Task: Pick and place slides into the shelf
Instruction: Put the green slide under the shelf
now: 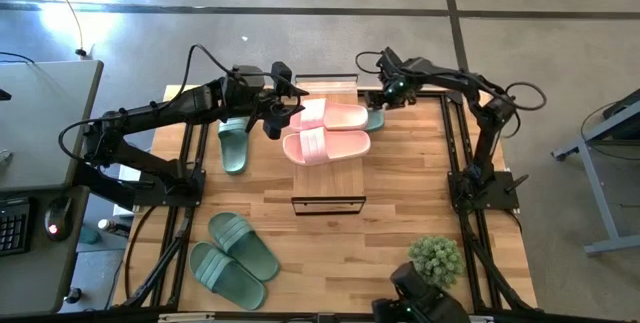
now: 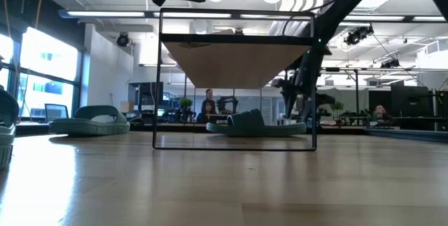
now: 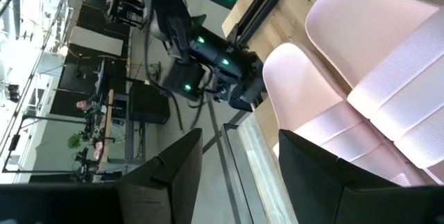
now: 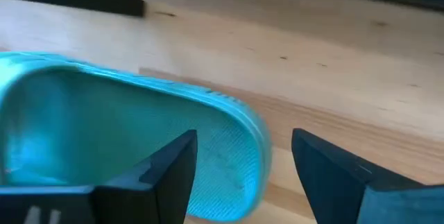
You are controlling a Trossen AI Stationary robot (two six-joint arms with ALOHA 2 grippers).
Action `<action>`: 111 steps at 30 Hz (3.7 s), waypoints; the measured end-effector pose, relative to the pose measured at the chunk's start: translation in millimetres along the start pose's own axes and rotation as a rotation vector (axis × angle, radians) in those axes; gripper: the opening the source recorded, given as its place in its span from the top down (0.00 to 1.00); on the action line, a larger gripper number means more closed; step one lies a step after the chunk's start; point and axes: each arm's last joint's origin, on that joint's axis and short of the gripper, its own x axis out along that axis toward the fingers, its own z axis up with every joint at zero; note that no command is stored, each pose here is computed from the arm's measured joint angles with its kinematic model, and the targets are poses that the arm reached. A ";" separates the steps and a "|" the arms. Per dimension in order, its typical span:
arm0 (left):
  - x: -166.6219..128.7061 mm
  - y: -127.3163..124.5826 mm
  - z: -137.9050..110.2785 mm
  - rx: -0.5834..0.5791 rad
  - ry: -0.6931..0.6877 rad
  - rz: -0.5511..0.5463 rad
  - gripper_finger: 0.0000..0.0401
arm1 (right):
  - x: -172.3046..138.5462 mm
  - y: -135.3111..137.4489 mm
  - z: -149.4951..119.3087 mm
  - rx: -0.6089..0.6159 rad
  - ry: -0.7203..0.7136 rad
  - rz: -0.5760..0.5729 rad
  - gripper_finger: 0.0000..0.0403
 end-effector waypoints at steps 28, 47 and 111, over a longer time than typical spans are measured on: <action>-0.4 -6.5 -4.8 -0.026 0.084 -0.050 0.57 | 11.8 -31.0 -31.4 0.089 0.065 -0.027 1.00; -0.3 -6.4 -4.8 -0.037 0.083 -0.049 0.57 | 36.7 -18.5 -45.4 0.164 -0.031 0.160 1.00; -15.3 -150.1 -138.8 -0.905 0.961 -0.720 0.57 | -118.2 3.6 -99.7 -0.323 -0.444 0.205 1.00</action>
